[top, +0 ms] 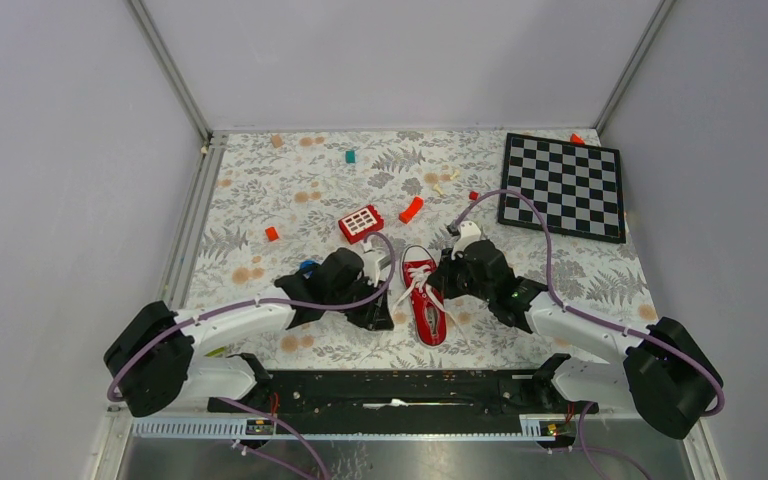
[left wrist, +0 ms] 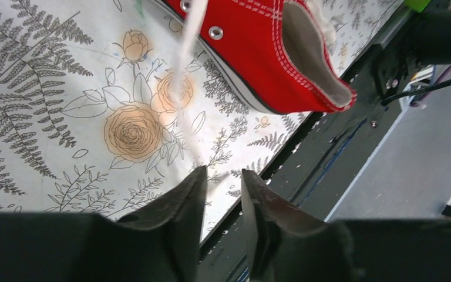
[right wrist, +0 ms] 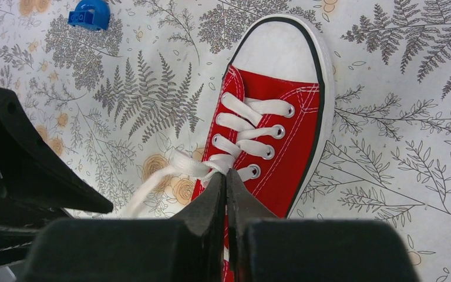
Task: Tie the shoes
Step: Cross the shoelace with the shoelace.
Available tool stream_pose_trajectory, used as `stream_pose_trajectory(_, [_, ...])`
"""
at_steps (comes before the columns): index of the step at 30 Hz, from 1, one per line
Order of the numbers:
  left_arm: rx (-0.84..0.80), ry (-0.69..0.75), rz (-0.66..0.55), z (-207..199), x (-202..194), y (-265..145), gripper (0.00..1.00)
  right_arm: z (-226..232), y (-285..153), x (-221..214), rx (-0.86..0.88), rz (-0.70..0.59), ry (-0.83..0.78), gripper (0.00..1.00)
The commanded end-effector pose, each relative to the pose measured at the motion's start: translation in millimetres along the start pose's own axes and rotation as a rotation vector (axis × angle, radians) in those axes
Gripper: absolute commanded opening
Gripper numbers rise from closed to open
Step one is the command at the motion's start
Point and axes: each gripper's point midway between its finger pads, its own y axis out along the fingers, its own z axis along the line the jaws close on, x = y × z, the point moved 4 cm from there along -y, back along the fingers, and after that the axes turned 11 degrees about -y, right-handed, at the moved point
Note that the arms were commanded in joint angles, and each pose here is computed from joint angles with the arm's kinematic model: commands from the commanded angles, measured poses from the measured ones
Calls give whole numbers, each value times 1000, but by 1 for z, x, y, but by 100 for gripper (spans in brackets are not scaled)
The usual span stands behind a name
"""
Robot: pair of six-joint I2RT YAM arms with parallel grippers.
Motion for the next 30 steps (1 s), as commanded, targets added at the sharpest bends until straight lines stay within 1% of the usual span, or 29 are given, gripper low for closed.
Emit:
stream_pose_trajectory(1, [-17,102,-133,-21,33,-13,39,4,-3,18,-5,-54,-24,0])
stream_pose_trajectory(3, [-7,128,-147,-22,37,-16,45,5,-2,18,-2,-51,-26,0])
stream_pose_trajectory(5, [-9,150,-162,-25,42,-19,48,5,-1,18,2,-47,-30,0])
stream_pose_trajectory(7, [-13,168,-193,-30,51,-22,48,6,-1,18,4,-46,-35,0])
stream_pose_trajectory(10, [-34,211,-279,-41,71,-25,48,6,-2,19,6,-47,-39,0])
stream_pose_trajectory(13, [-45,291,-351,-49,91,-24,51,6,-2,19,9,-45,-42,0])
stream_pose_trajectory(16, [-41,378,-382,-57,112,-20,52,6,-2,18,10,-41,-44,0])
stream_pose_trajectory(20, [-83,451,-368,-60,132,-11,55,7,-1,18,15,-40,-46,0])
stream_pose_trajectory(22, [-109,484,-339,-59,136,-7,55,7,-1,19,17,-42,-45,0])
stream_pose_trajectory(26, [-222,546,-267,-55,131,1,55,8,-1,20,20,-44,-44,0])
stream_pose_trajectory(28, [-296,559,-222,-55,123,5,55,8,-1,20,21,-43,-44,0])
stream_pose_trajectory(30, [-333,566,-195,-56,118,9,55,9,-1,20,23,-42,-45,0])
